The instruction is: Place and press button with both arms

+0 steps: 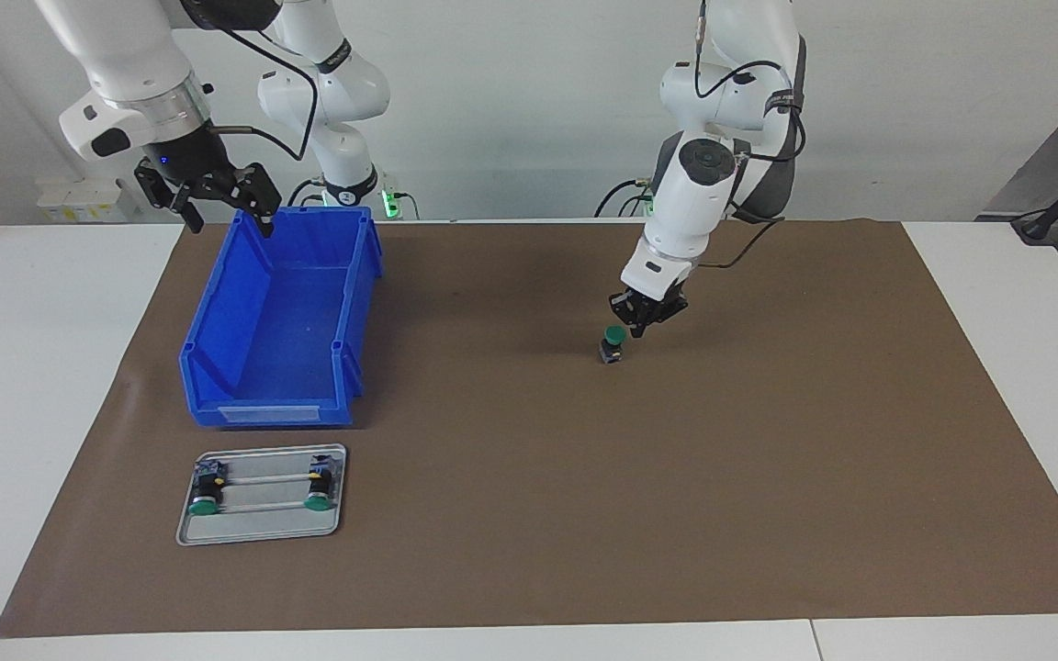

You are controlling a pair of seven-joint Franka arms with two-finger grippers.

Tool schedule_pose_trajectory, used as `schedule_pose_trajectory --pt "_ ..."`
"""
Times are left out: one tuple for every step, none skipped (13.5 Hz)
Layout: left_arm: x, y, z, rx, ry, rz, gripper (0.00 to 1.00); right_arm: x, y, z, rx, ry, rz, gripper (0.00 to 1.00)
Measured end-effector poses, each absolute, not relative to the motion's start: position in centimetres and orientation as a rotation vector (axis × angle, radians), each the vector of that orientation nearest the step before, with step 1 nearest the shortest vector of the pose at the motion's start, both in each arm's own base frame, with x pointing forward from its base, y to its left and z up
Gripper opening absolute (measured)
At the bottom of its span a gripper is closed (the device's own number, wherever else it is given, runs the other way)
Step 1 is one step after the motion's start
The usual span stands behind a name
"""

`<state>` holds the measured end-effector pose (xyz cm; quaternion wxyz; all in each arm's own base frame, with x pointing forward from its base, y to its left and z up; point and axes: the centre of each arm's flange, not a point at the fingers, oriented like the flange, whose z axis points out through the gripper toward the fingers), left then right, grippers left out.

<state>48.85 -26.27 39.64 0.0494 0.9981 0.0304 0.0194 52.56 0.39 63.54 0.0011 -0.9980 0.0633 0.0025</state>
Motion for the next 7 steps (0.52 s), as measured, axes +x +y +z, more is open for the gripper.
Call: schedule_pose_trajectory --pt "48.7 -26.4 39.6 3.041 0.093 0.059 0.01 52.7 0.4 63.5 -3.132 0.2 -0.009 1.0" --pt "48.6 -26.6 39.4 3.042 0.089 0.055 0.01 52.8 0.3 63.3 -3.132 0.201 -0.019 1.0" --pt "48.3 -26.7 39.2 3.044 0.083 0.051 0.01 52.9 0.3 63.2 -3.132 0.201 -0.02 1.0" --pt "48.0 -26.9 38.8 3.046 0.08 0.046 0.01 52.9 0.3 63.2 -3.132 0.201 -0.021 1.0" --pt "47.8 -27.0 38.4 3.048 0.079 0.041 0.01 52.9 0.3 63.2 -3.132 0.201 -0.021 1.0" --pt "47.5 -27.1 38.1 3.048 0.083 0.04 0.01 52.9 0.3 63.2 -3.132 0.201 -0.021 1.0" --pt "47.3 -27.3 38.0 3.047 0.093 0.04 0.01 52.9 0.3 63.2 -3.132 0.201 -0.021 1.0"
